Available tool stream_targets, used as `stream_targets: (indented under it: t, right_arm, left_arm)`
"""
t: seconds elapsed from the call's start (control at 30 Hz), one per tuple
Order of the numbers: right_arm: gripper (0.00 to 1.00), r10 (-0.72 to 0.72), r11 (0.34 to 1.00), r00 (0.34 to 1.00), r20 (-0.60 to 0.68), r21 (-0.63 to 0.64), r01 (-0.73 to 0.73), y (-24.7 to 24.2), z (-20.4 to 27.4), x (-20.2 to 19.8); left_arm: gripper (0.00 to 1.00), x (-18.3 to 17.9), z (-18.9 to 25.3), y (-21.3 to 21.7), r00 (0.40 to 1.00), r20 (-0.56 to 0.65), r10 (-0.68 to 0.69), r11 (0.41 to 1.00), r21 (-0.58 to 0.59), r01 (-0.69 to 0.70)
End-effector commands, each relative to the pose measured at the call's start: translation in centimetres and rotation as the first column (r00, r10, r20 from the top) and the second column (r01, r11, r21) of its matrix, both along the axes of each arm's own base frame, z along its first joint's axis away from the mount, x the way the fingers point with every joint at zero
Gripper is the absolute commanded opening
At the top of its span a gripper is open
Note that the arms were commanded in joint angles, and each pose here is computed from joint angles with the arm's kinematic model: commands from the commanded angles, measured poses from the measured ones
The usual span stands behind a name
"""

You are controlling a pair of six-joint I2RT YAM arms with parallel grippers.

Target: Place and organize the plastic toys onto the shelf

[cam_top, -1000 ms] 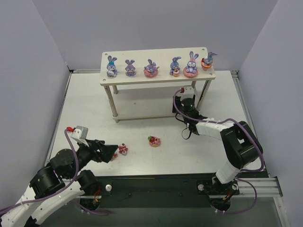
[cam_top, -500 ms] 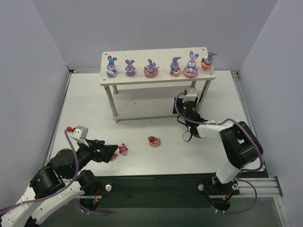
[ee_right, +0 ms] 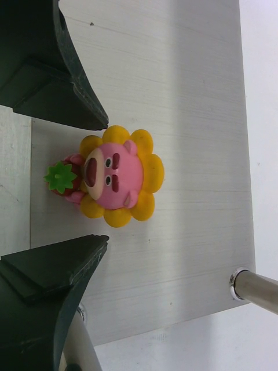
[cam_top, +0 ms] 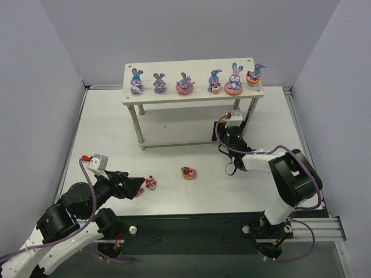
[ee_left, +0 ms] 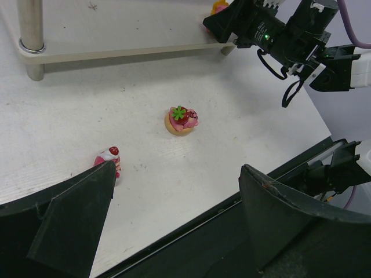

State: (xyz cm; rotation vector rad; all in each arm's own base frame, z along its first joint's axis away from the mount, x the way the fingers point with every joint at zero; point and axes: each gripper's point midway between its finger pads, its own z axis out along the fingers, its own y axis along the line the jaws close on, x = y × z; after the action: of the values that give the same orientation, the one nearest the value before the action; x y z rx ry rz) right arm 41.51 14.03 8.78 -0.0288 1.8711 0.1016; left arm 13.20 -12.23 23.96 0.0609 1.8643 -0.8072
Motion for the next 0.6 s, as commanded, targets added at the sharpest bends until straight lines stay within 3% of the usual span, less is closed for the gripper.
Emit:
stream_targets:
  t: [0.0, 0.3, 0.57]
  right_arm:
    - [0.74, 0.002, 0.998, 0.995, 0.104, 0.064, -0.009, 0.3, 3.5, 0.6]
    - [0.85, 0.036, 0.997, 0.990, 0.139, 0.067, -0.046, 0.5, 6.0, -1.2]
    - [0.89, 0.105, 0.991, 0.992, 0.073, 0.073, -0.110, 1.8, 7.3, -4.2]
  left_arm:
    - [0.97, 0.1, 1.1, -0.3, 0.999, 0.037, -0.010, 1.000, -0.027, 0.011]
    - [0.97, 0.1, 1.2, -0.3, 0.999, 0.039, -0.009, 1.000, -0.029, 0.010]
    - [0.97, 0.0, 1.5, 0.0, 0.999, 0.051, -0.004, 0.999, -0.046, 0.007]
